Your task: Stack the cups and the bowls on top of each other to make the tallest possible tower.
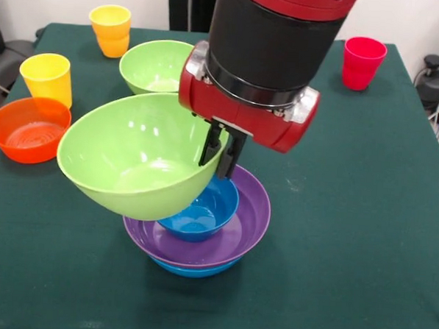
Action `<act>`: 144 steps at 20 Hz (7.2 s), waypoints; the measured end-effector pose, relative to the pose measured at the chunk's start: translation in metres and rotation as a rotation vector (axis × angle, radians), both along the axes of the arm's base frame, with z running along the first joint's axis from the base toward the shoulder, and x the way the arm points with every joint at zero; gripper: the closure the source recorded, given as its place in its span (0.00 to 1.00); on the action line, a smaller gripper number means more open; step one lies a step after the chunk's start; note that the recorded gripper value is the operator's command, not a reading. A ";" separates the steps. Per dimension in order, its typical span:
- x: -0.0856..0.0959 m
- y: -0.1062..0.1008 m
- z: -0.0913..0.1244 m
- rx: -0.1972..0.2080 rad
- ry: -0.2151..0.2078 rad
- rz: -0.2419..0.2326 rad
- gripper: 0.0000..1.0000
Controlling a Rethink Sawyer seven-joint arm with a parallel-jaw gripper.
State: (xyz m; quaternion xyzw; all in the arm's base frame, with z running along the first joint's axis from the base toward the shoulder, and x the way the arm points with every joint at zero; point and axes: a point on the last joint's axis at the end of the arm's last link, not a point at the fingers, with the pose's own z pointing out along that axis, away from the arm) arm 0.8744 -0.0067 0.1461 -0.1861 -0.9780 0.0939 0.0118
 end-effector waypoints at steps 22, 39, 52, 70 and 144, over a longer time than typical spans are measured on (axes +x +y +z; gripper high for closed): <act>-0.019 -0.007 0.005 -0.024 0.038 -0.023 1.00; -0.017 0.038 -0.005 -0.025 0.011 0.042 1.00; -0.012 0.039 -0.011 -0.028 -0.029 0.055 1.00; -0.011 0.038 -0.015 -0.037 -0.040 0.061 1.00; -0.060 0.044 -0.087 -0.064 -0.020 0.072 1.00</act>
